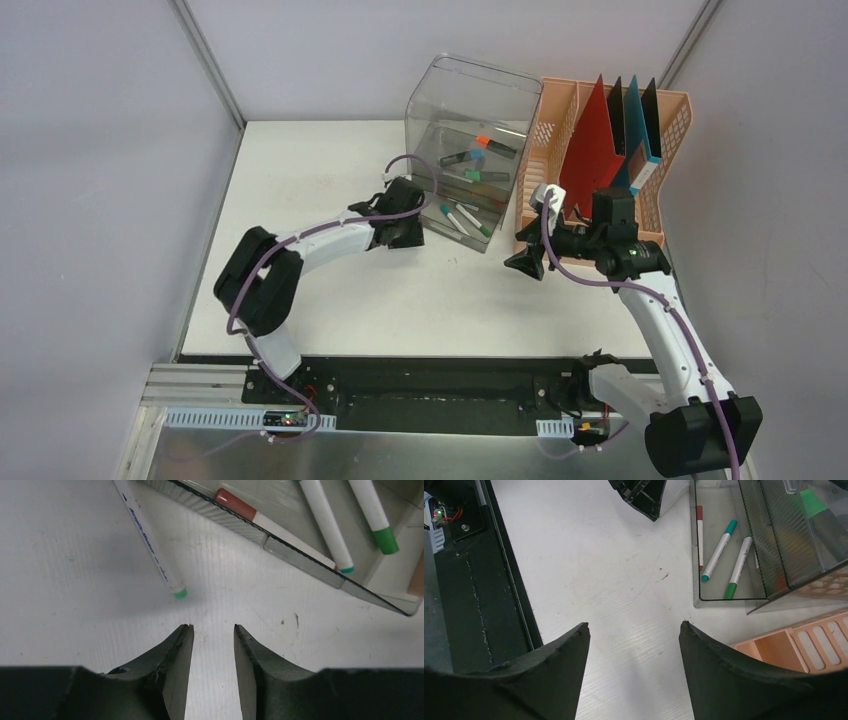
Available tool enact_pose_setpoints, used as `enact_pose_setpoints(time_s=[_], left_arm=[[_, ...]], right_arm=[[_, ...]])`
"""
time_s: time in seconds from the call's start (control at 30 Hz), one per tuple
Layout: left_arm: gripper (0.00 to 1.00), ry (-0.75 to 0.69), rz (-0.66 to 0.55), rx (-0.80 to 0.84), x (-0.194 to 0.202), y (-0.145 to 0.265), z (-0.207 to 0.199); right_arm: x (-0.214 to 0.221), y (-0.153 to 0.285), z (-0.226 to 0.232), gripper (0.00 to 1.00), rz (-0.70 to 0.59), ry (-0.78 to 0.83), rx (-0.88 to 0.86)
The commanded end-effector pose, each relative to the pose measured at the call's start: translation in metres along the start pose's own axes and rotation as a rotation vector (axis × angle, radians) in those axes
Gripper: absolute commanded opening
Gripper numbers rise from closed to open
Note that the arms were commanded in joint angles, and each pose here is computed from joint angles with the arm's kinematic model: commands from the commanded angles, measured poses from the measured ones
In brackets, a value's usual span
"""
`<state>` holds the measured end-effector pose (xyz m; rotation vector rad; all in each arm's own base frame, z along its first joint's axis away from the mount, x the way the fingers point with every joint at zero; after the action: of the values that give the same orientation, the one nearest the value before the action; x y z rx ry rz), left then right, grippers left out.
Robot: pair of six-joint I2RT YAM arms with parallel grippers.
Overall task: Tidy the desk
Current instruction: Pick up the stationery from the center of the board.
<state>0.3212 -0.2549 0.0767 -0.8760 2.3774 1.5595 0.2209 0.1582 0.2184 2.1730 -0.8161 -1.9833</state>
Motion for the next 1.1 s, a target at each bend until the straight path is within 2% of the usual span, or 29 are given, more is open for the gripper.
enact_pose_setpoints(time_s=[0.0,0.6,0.93,1.07], left_arm=[[0.36,-0.023,0.018,-0.144,-0.01,-0.009,0.012],[0.38,-0.059,-0.043,-0.272,-0.033,-0.027,0.026],[0.38,-0.053,-0.029,-0.295,-0.036,-0.043,0.028],[0.34,-0.044,-0.016,-0.313,-0.032,-0.047,0.035]], right_arm=[[-0.009,0.005,0.001,0.68,-0.04,0.046,0.001],[-0.011,0.006,0.003,0.69,-0.051,0.046,-0.007],[-0.012,0.006,0.005,0.69,-0.062,0.039,-0.016],[-0.012,0.006,0.005,0.69,-0.063,0.04,-0.014]])
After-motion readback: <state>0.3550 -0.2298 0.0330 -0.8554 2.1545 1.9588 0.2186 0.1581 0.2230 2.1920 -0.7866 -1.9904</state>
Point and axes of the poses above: each gripper's point midway between its finger pads, its own y axis back along the fingers, its own z axis along the line the jaws close on, x = y × z, the point moved 1 cm from there along y, back along the fingers, and after that the axes turned 14 degrees about y, right-handed, at the moved point
